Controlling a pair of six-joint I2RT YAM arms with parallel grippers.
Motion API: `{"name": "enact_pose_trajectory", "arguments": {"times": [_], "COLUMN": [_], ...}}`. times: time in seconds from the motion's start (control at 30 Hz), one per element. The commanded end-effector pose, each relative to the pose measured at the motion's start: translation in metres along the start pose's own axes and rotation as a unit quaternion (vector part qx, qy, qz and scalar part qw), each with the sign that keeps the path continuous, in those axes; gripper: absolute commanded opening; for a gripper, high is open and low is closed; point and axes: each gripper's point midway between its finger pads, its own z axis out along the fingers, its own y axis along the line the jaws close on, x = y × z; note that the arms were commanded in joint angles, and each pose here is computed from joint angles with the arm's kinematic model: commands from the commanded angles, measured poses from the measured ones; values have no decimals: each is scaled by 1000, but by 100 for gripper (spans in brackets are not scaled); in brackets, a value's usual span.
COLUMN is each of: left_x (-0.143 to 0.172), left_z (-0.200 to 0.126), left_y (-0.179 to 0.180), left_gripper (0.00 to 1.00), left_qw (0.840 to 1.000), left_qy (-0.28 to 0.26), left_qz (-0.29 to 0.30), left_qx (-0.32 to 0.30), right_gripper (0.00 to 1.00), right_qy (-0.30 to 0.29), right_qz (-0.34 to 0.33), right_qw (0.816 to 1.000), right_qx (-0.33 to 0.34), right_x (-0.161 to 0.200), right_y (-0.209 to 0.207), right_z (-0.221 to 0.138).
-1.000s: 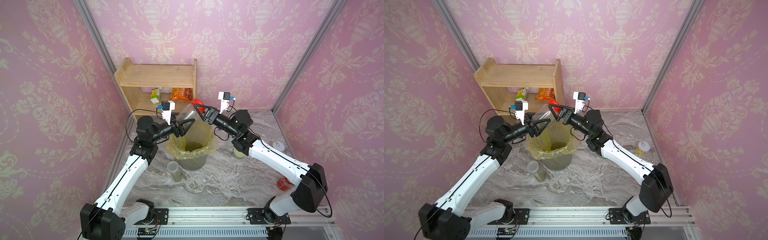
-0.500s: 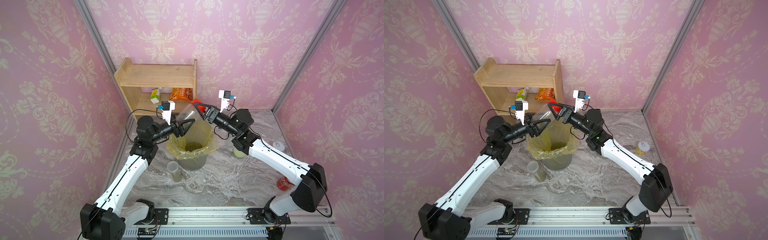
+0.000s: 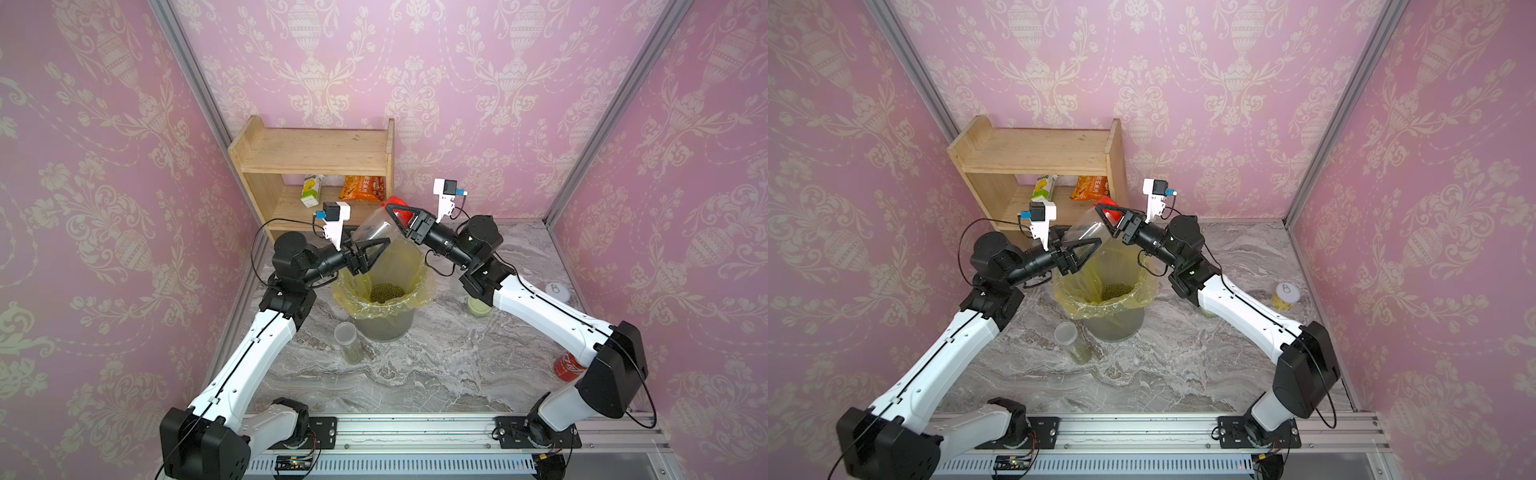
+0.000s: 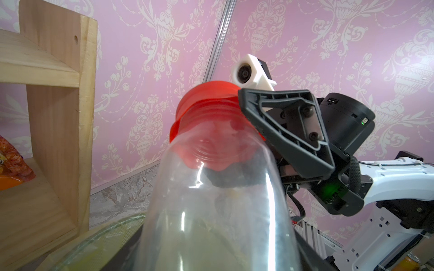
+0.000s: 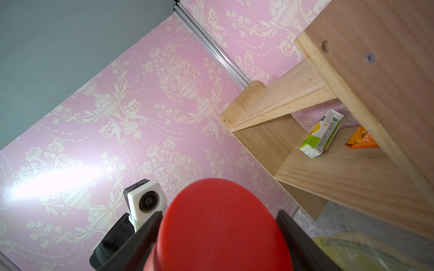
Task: Empty moldy mung beans from jars
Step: Unscrew the lid from the jar.
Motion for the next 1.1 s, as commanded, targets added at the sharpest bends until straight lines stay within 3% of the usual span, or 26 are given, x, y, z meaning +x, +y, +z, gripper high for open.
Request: {"name": "enact_pose_trajectory", "arguments": {"times": [0.0,1.07], "left_x": [-5,-2], "left_z": [-2,0], "left_y": [-5,2], "left_gripper": [41,41], "left_qw": [1000,1000], "left_qy": [-8,-8], "left_qz": [19,12], "left_qx": [1,-8], "right_gripper": [72,63], "right_qy": [-20,-65], "right_qz": [-14,9], "right_qw": [999,997], "right_qx": [-31,31], "right_x": [-13,-39], "right_y": [23,-10], "right_z": [-2,-29]}}
